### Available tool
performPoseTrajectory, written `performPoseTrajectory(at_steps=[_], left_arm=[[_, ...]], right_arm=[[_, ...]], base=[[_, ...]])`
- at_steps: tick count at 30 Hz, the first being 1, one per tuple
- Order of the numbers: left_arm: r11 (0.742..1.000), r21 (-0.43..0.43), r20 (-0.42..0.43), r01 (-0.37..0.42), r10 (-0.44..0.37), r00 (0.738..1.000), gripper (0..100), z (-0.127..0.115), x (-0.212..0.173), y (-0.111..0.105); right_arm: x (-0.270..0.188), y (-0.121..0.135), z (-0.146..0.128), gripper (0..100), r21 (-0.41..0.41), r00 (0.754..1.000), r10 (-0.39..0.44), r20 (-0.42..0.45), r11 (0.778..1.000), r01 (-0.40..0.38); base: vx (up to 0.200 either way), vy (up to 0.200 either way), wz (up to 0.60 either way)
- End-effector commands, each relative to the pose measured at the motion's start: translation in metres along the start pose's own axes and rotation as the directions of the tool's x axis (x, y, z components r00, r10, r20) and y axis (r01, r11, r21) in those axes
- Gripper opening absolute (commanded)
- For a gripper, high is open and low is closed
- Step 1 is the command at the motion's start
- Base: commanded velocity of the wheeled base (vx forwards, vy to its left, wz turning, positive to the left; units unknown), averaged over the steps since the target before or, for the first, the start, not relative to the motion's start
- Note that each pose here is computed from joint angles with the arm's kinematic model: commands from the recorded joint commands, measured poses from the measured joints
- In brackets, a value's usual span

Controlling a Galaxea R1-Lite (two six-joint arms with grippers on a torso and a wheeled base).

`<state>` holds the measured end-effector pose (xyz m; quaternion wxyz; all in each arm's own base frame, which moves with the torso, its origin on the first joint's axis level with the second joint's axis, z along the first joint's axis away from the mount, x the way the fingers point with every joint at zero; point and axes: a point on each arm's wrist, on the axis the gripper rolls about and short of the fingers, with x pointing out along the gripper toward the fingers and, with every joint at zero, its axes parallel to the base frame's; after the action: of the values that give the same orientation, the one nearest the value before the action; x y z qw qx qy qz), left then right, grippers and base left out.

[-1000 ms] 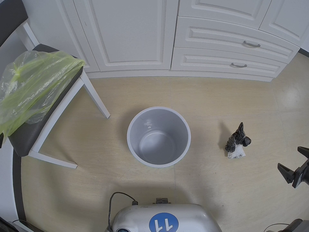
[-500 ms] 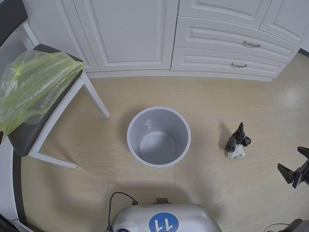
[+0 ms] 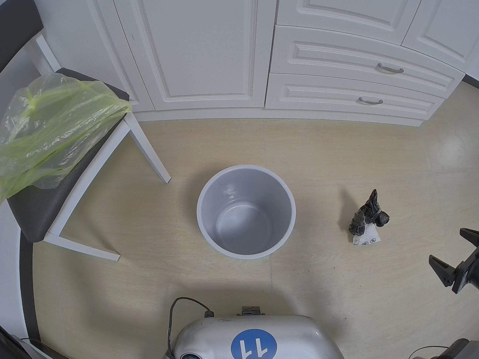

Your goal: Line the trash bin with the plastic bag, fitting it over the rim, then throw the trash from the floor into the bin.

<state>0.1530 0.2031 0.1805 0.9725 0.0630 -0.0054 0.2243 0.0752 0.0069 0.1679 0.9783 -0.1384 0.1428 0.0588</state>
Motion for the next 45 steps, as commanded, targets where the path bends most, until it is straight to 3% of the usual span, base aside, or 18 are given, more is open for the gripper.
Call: performPoseTrajectory(at_steps=[1, 7, 20, 21, 29, 34, 38, 40, 41, 42, 43, 44, 45], left_arm=[[0.999, -0.051, 0.04, 0.011, -0.009, 0.999, 100, 0.0, 0.005, -0.001], [0.999, -0.039, 0.13, 0.016, -0.011, 0.991, 100, 0.007, 0.003, -0.002], [1.0, -0.025, 0.14, 0.019, -0.015, 0.99, 100, 0.005, -0.001, -0.004], [0.999, -0.026, 0.138, 0.019, -0.015, 0.99, 0, 0.005, -0.001, -0.005], [0.999, -0.02, 0.144, 0.036, -0.033, 0.989, 0, 0.005, -0.004, -0.01], [0.992, 0.032, 0.212, 0.119, -0.123, 0.97, 0, 0.008, -0.011, -0.017], [0.985, 0.028, 0.225, 0.17, -0.172, 0.959, 0, 0.013, -0.016, -0.029], [0.953, -0.046, 0.32, 0.298, -0.269, 0.908, 0, 0.039, -0.031, -0.064], [0.953, -0.046, 0.32, 0.298, -0.269, 0.908, 0, 0.039, -0.031, -0.064], [0.907, -0.119, 0.39, 0.405, -0.333, 0.858, 0, 0.057, -0.048, -0.09], [0.877, -0.14, 0.418, 0.459, -0.368, 0.83, 0, 0.066, -0.058, -0.103], [0.866, -0.147, 0.426, 0.479, -0.381, 0.82, 0, 0.069, -0.062, -0.107], [0.828, -0.162, 0.435, 0.537, -0.428, 0.792, 0, 0.08, -0.078, -0.121]], right_arm=[[0.0, 0.0, 0.0, 100, -0.002, 1.0, 0.003, 0.004, 1.0, -0.003], [0.0, 0.0, 0.0, 100, -0.002, 1.0, 0.002, 0.002, 1.0, -0.002], [0.0, 0.001, 0.0, 100, -0.005, 1.0, 0.01, 0.001, 1.0, -0.01], [0.0, 0.001, 0.0, 100, -0.004, 1.0, 0.013, 0.002, 1.0, -0.013], [0.0, 0.002, -0.002, 100, -0.007, 1.0, 0.021, -0.006, 1.0, -0.021], [0.004, 0.005, -0.002, 100, -0.014, 0.999, 0.051, -0.011, 0.999, -0.051], [0.006, 0.008, 0.008, 100, -0.027, 0.994, 0.088, 0.068, 0.996, -0.087], [0.014, 0.011, 0.026, 100, -0.029, 0.977, 0.104, 0.187, 0.995, -0.1], [0.014, 0.011, 0.026, 100, -0.029, 0.977, 0.104, 0.187, 0.995, -0.1], [0.022, 0.015, 0.036, 100, -0.014, 0.965, 0.094, 0.243, 0.996, -0.094], [0.026, 0.019, 0.041, 100, 0.003, 0.958, 0.093, 0.271, 0.995, -0.098], [0.028, 0.02, 0.044, 100, 0.013, 0.954, 0.093, 0.286, 0.995, -0.1], [0.033, 0.027, 0.051, 100, 0.053, 0.944, 0.083, 0.32, 0.993, -0.106]], base=[[0.0, 0.0, 0.0], [0.0, 0.0, 0.0], [0.0, 0.0, 0.0], [0.0, 0.0, 0.0], [0.0, 0.0, 0.0], [0.0, 0.0, 0.0], [0.0, 0.0, 0.0], [0.0, 0.0, 0.0], [0.0, 0.0, 0.0], [0.0, 0.0, 0.0], [0.0, 0.0, 0.0], [0.0, 0.0, 0.0], [0.0, 0.0, 0.0]])
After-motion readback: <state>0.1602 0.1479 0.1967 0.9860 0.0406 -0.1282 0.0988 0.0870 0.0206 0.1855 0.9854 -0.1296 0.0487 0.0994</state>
